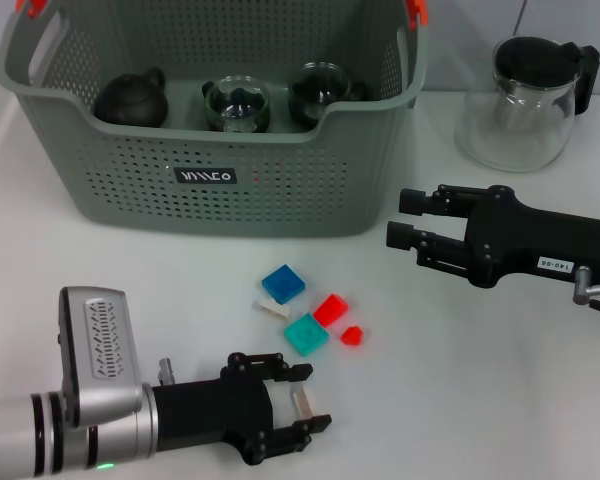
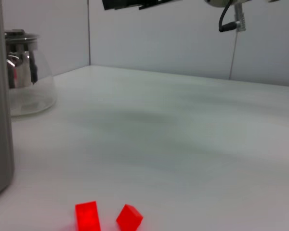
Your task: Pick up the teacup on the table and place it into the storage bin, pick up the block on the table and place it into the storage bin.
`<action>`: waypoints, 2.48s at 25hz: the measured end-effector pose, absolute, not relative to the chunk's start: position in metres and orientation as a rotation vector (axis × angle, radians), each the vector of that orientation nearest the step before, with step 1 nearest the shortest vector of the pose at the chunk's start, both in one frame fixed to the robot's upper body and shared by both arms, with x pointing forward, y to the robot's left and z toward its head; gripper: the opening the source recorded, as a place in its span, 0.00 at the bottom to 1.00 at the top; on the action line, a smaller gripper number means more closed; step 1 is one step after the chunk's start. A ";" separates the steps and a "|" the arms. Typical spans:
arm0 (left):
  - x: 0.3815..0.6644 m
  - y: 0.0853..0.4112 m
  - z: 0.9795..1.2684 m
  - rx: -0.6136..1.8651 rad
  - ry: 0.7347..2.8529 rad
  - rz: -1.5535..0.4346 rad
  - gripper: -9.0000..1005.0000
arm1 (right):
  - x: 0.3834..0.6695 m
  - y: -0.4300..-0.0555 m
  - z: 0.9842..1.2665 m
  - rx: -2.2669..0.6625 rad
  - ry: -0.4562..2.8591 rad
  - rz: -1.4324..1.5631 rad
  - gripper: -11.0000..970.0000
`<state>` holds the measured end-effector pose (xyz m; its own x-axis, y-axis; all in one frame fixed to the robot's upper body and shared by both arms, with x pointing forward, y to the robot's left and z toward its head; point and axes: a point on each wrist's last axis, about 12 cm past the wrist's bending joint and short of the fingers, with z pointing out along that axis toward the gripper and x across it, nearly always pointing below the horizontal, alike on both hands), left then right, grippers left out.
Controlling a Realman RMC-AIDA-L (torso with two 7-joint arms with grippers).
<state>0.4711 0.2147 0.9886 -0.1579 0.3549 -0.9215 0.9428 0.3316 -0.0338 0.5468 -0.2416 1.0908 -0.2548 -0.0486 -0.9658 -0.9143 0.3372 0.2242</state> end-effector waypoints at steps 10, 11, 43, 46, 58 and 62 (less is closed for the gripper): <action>0.475 0.217 0.991 1.178 1.699 -0.818 0.51 | 0.547 -0.242 1.091 -0.891 1.596 1.078 0.54; 0.475 0.217 0.992 1.178 1.698 -0.819 0.49 | 0.547 -0.242 1.091 -0.891 1.596 1.078 0.54; 0.556 0.316 1.153 0.588 1.382 -0.955 0.42 | 0.549 -0.238 1.093 -0.900 1.585 1.083 0.54; 0.582 0.312 1.172 0.531 1.406 -0.967 0.42 | 0.549 -0.237 1.093 -0.899 1.584 1.084 0.54; 0.663 0.238 1.230 0.741 1.953 -0.543 0.42 | 0.550 -0.237 1.093 -0.898 1.587 1.080 0.54; 0.676 0.221 1.222 0.701 2.058 -0.430 0.42 | 0.551 -0.236 1.093 -0.903 1.587 1.079 0.54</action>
